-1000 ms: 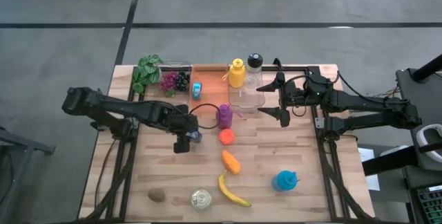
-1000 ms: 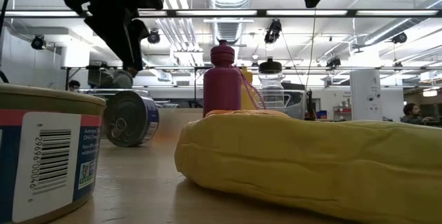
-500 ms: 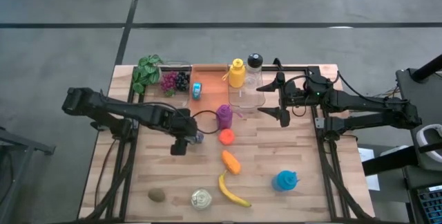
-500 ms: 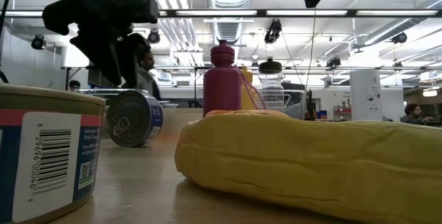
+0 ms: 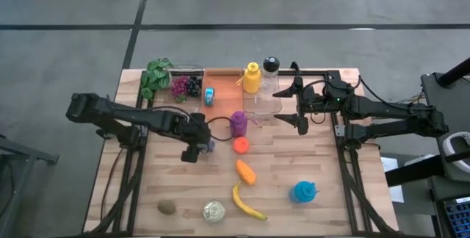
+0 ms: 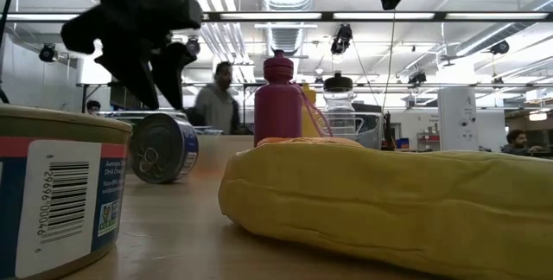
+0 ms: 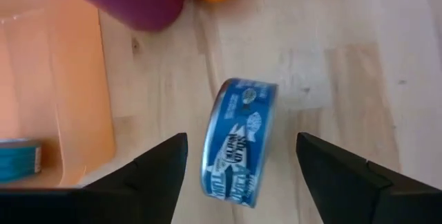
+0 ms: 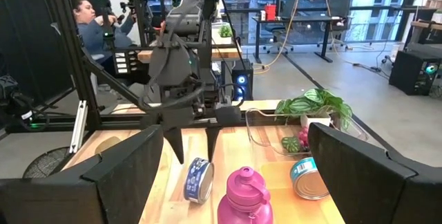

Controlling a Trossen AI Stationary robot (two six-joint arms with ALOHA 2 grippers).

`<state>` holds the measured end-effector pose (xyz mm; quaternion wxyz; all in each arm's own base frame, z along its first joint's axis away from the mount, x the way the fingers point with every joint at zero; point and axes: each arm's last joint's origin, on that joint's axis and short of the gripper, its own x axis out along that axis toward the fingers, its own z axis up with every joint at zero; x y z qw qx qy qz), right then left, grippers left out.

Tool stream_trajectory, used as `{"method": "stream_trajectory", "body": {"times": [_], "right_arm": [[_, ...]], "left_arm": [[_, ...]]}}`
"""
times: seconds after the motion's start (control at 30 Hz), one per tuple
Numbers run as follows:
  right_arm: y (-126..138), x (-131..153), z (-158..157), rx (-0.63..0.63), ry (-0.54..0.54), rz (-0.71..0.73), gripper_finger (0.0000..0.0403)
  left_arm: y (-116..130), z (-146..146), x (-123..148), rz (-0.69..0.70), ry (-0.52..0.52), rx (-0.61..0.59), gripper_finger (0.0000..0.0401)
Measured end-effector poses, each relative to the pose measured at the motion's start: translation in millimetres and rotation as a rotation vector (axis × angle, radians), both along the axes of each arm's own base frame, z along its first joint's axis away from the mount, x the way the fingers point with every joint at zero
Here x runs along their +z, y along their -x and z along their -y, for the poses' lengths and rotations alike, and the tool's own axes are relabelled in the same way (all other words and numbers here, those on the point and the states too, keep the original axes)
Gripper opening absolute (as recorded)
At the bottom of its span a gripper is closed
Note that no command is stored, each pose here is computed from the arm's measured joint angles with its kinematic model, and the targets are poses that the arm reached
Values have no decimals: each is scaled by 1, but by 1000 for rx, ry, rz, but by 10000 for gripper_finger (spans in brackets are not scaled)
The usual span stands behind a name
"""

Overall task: Pick & Place Food Item
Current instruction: Put the blue tuna can into the orange bin

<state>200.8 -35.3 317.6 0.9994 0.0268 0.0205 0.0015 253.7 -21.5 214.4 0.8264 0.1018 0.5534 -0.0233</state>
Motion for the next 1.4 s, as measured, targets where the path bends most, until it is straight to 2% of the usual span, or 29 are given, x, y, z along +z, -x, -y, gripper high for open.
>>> {"method": "stream_trajectory", "body": {"times": [0.6,0.7,0.93,1.23,1.4], "right_arm": [[0,0,0,2,-4,0,359],[0,0,0,2,-4,0,359],[0,0,0,1,-4,0,359],[0,0,0,2,-4,0,359],[0,0,0,1,-4,0,359]], "left_arm": [[8,-9,-30,11,42,23,244],[8,-9,-32,16,52,22,223],[8,-9,-32,18,52,23,141],[7,-9,-30,27,76,75,139],[0,-8,-13,47,100,126,139]]}}
